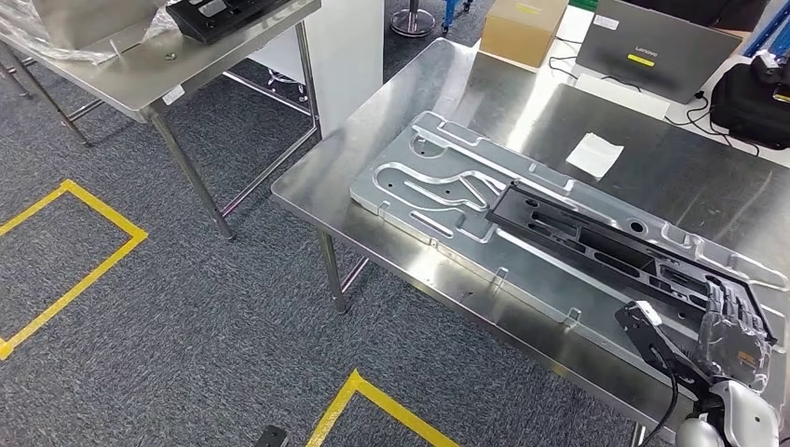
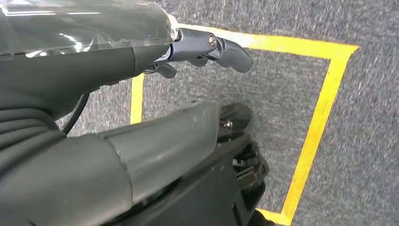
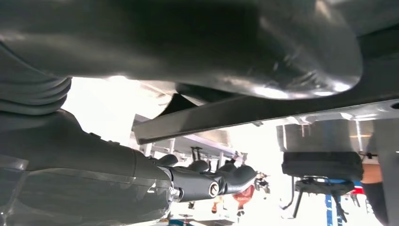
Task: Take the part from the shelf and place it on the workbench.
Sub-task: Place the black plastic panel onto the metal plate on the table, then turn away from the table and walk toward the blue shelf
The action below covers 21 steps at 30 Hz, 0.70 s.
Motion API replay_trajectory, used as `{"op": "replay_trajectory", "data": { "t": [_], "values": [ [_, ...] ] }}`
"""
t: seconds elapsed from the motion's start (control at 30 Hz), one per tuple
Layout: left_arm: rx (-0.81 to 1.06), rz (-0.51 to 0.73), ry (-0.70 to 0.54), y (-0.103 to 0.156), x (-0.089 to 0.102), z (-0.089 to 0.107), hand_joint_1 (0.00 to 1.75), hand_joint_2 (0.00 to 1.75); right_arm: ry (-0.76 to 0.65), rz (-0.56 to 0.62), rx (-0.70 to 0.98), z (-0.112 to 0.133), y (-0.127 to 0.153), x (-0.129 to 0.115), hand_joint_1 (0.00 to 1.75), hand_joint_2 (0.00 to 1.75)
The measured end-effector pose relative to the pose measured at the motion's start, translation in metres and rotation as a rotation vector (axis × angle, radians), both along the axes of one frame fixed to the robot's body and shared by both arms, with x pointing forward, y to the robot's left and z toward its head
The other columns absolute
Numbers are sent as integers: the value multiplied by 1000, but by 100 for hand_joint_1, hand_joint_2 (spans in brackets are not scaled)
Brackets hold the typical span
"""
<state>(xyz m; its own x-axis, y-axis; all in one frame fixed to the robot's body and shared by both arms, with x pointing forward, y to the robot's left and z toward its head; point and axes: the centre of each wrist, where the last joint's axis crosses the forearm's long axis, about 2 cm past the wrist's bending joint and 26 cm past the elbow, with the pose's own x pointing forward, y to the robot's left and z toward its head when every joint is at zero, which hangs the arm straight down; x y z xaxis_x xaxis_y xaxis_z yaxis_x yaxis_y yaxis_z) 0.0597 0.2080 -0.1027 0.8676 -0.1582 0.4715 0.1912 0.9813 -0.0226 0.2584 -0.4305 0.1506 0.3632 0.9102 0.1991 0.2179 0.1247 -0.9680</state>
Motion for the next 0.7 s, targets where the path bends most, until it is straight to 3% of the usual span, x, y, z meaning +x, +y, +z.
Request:
{"op": "replay_trajectory", "data": {
  "t": [0.3, 0.53, 0.7],
  "values": [
    [-14, 30, 24, 3, -4, -1, 0, 0, -32, 19, 20, -4, 4, -13, 0, 0],
    [-19, 108, 53, 57, -11, -8, 0, 0, -78, 83, 50, 1, 6, -6, 0, 0],
    [17, 127, 51, 68, -12, -8, 0, 0, -102, 115, 68, -12, 19, -26, 0, 0]
  ]
}}
